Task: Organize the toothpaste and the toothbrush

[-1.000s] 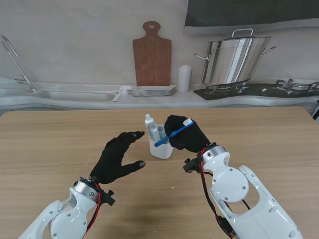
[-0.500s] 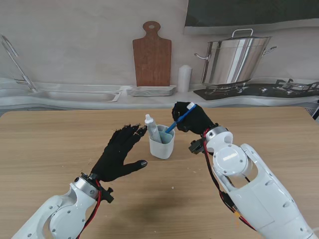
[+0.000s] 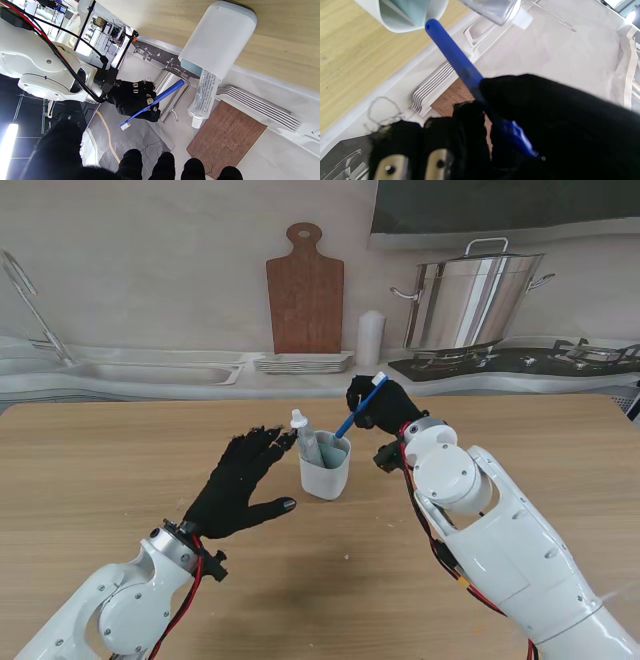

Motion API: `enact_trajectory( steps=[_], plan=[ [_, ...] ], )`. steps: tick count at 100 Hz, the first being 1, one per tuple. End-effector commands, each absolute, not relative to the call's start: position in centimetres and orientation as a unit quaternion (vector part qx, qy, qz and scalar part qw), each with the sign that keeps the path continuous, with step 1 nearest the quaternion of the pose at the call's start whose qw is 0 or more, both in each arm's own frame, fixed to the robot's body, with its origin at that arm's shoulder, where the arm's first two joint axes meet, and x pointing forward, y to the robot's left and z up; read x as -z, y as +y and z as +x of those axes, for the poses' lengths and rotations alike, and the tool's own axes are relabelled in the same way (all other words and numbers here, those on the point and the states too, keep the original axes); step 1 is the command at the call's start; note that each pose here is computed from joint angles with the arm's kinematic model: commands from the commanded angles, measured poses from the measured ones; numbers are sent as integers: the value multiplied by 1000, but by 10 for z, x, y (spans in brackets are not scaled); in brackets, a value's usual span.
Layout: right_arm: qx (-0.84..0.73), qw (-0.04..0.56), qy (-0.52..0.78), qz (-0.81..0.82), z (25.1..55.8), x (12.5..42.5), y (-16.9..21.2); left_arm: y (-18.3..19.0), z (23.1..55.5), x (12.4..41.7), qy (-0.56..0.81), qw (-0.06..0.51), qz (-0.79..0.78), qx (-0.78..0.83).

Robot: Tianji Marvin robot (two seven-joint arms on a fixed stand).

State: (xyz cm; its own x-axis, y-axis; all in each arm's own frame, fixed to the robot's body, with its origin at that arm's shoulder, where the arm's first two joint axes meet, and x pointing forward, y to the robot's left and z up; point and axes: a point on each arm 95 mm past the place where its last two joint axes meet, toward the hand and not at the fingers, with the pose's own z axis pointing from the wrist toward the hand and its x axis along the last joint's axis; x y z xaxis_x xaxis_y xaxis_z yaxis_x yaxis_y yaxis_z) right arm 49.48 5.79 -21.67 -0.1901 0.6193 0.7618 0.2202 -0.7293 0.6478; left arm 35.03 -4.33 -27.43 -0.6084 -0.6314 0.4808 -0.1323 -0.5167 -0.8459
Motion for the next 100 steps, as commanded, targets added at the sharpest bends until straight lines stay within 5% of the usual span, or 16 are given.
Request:
enact_trajectory(
  steps=[1,100],
  plan=[
    [-691,142,342,621,497,216,62,-46,349,272,469,156,-409,767],
    [-649,165,363,648,512,251,60,-48,349,276,474,152,-409,765]
  ],
)
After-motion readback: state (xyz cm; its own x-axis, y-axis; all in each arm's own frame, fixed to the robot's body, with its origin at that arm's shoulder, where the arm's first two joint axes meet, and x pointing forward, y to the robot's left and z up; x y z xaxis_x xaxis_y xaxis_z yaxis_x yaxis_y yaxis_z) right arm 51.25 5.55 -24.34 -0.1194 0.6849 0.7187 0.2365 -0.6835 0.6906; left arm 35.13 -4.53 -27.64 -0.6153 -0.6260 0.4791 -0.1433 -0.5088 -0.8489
